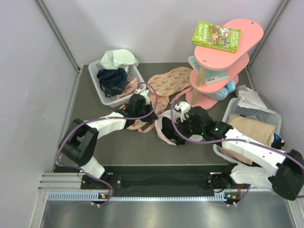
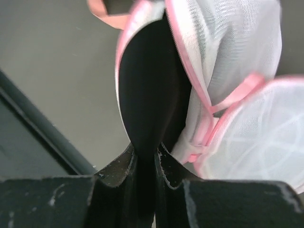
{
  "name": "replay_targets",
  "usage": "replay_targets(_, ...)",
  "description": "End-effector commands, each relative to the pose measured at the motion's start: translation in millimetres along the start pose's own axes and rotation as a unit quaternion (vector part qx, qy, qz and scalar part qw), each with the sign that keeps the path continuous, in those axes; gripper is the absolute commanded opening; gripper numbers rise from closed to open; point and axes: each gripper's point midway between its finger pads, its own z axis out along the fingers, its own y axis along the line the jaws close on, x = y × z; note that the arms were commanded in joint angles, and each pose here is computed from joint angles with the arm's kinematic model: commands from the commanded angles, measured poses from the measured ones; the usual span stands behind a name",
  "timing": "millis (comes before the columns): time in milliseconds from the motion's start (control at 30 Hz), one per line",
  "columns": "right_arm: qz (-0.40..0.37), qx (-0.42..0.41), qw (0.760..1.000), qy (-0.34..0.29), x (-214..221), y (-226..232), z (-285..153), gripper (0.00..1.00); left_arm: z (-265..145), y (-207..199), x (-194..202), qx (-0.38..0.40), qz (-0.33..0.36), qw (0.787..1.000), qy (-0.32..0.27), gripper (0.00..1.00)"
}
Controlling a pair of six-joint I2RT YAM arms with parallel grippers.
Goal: Unzip the laundry bag and remove the bra
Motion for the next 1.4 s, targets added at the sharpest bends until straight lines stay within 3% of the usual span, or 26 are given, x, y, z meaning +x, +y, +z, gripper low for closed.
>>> replay_targets(0,-0.019,-0.057,0.996,-0.064,-32.6,28.4,-36.4,0.00,9.6,-17.8,-18.3,0.040,-0.004,0.999,-0.020,0.00)
replay_targets(333,-0.007,-0.130,0.975,-0.179,-84.5,55.2,-91.1,0.00,19.5,-22.2,-7.5,0.066,-0.016,0.998,-0.002,0.00)
replay_targets(600,0.053,-0.084,0.953,-0.286,-123.0,31.0,-115.5,0.00,17.8,-41.5,13.6,0.097,-0.005,0.995,0.003,0.00)
replay_targets(900,0.099,-0.044,0.963,-0.245,-115.9,9.8,-70.6,0.00,11.0,-63.5,29.8,0.122,0.001,0.993,0.000,0.00)
replay_targets(1100,0.104,-0.007,0.956,-0.273,-126.0,-2.0,-88.1,0.00,3.5,-47.2,28.2,0.082,0.004,0.996,-0.017,0.01)
replay_targets(1300,0.082,0.021,0.947,-0.311,-152.7,-7.6,-120.1,0.00,-21.8,-55.2,7.7,0.083,0.024,0.995,-0.054,0.27)
replay_targets(1333,0.081,0.027,0.944,-0.320,-159.9,-8.4,-126.5,0.00,-25.4,-55.7,7.0,0.082,0.028,0.995,-0.054,0.40)
replay_targets(1367,0.081,0.029,0.942,-0.324,-163.1,-8.7,-129.8,0.00,-31.7,-59.3,2.8,0.086,0.030,0.994,-0.062,0.47)
